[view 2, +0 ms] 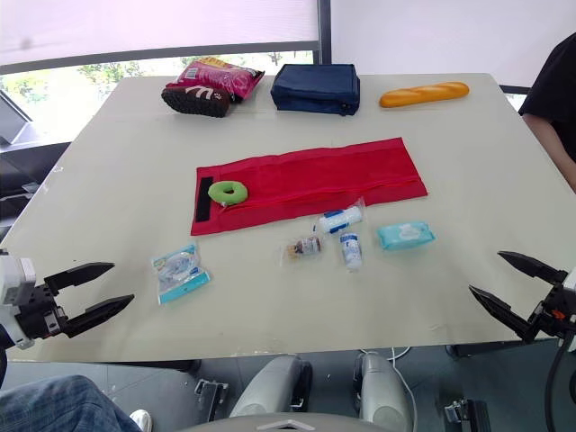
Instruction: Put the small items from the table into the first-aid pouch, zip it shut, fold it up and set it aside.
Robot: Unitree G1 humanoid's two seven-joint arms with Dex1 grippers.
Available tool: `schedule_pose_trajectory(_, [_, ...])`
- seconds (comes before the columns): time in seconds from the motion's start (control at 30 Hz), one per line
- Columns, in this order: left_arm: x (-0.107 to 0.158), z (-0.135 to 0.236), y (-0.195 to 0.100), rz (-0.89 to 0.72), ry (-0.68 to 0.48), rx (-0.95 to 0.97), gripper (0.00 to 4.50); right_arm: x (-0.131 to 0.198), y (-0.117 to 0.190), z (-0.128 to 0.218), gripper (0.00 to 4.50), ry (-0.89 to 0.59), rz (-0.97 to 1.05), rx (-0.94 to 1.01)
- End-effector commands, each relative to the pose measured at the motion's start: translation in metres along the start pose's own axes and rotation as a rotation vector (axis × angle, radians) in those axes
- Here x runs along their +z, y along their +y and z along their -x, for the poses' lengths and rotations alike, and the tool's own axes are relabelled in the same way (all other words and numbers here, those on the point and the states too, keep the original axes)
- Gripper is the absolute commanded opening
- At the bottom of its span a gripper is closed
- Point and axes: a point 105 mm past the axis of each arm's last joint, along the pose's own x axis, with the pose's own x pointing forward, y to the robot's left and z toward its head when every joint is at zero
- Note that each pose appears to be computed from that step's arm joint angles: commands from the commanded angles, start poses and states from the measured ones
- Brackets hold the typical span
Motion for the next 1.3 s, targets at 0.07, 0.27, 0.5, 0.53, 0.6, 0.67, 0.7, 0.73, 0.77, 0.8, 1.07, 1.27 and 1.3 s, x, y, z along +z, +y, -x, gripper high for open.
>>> schedule_pose_trajectory(0.07, [0.006, 0.0, 0.0, -0.01, -0.011, -0.003, 4.43, 0.015, 0.004, -0.009, 4.5, -0.045, 0.041, 0.042])
schedule_pose_trajectory(0.27, [0.013, -0.007, 0.001, 0.042, -0.043, 0.014, 4.43, 0.032, 0.02, -0.029, 4.5, -0.099, 0.06, 0.128])
schedule_pose_trajectory(0.5, [0.002, -0.007, -0.005, 0.253, 0.045, 0.103, 4.43, 0.073, 0.05, -0.064, 4.5, -0.226, 0.088, 0.289])
schedule_pose_trajectory(0.53, [0.002, -0.008, -0.01, 0.284, 0.044, 0.092, 4.43, 0.08, 0.056, -0.07, 4.5, -0.245, 0.086, 0.316])
schedule_pose_trajectory(0.6, [0.001, -0.009, -0.019, 0.346, 0.044, 0.057, 4.43, 0.089, 0.067, -0.08, 4.5, -0.267, 0.088, 0.374])
schedule_pose_trajectory(0.67, [-0.005, -0.011, -0.021, 0.386, 0.061, 0.075, 4.43, 0.097, 0.077, -0.091, 4.5, -0.291, 0.104, 0.439])
schedule_pose_trajectory(0.7, [-0.007, -0.013, -0.02, 0.407, 0.066, 0.091, 4.43, 0.102, 0.082, -0.097, 4.5, -0.307, 0.113, 0.465])
schedule_pose_trajectory(0.73, [-0.01, -0.016, -0.019, 0.416, 0.076, 0.102, 4.43, 0.106, 0.086, -0.103, 4.5, -0.324, 0.12, 0.481])
schedule_pose_trajectory(0.77, [-0.011, -0.019, -0.015, 0.415, 0.075, 0.129, 4.43, 0.112, 0.09, -0.108, 4.5, -0.346, 0.124, 0.499])
schedule_pose_trajectory(0.8, [-0.012, -0.022, -0.012, 0.431, 0.078, 0.156, 4.43, 0.116, 0.094, -0.113, 4.5, -0.362, 0.126, 0.515])
schedule_pose_trajectory(1.07, [-0.017, -0.042, -0.007, 0.552, 0.112, 0.202, 4.43, 0.124, 0.106, -0.128, 4.5, -0.398, 0.142, 0.557])
schedule_pose_trajectory(1.27, [-0.026, -0.054, -0.003, 0.598, 0.137, 0.215, 4.2, 0.125, 0.107, -0.13, 4.5, -0.402, 0.156, 0.552])
schedule_pose_trajectory(1.3, [-0.024, -0.057, -0.003, 0.602, 0.128, 0.207, 3.91, 0.125, 0.107, -0.13, 4.5, -0.403, 0.157, 0.551])
